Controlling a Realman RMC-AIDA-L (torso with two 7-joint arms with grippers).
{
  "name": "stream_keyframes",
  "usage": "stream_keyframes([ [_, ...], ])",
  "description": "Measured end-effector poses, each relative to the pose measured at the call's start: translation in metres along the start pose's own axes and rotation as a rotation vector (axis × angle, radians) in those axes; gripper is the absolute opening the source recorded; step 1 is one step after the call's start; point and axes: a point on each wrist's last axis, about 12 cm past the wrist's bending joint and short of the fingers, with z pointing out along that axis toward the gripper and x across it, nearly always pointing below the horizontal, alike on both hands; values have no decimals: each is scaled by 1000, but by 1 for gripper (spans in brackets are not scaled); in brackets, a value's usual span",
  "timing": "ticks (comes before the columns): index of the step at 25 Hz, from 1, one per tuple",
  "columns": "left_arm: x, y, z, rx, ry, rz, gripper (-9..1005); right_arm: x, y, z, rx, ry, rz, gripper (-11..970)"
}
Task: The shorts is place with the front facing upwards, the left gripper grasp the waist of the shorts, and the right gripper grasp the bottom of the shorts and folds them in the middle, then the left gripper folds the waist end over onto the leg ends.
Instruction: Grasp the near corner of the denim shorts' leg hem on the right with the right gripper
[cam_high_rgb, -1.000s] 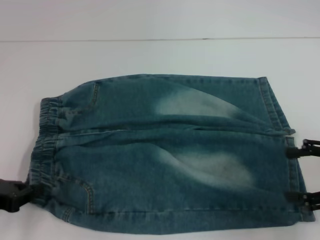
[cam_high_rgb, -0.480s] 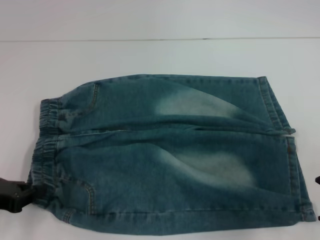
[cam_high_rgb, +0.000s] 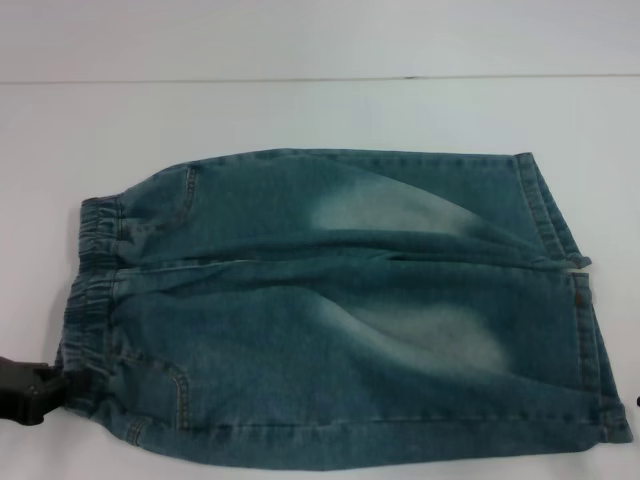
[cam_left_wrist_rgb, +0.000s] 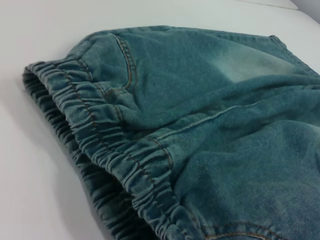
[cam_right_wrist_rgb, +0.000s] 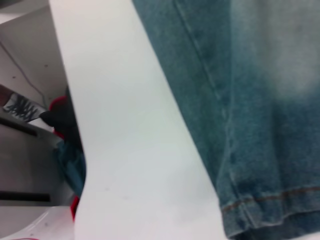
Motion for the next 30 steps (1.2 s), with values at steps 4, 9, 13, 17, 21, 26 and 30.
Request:
stream_keyframes([
  [4, 1, 0, 0, -1, 1, 1, 49, -1, 1, 7, -29, -7, -7, 943],
  [9, 3, 0, 1, 1, 0, 0, 50, -2, 2, 12, -55, -19, -23, 942],
  [13, 3, 0, 1, 1, 0, 1, 50, -6, 3, 14, -65, -58, -43, 942],
  [17, 2, 0, 1, 2, 1, 2, 50, -8, 3, 14, -65, -96, -63, 942],
  [21, 3, 0, 1, 1, 1, 3, 50, -9, 3, 17, -60, -103, -63, 922],
  [26, 3, 0, 2, 3, 0, 3, 51, -8, 2, 23, -71, -104, -61, 826],
  [30, 4, 0, 4, 8, -3, 1, 51, -8, 1, 25, -64, -103, -62, 711],
])
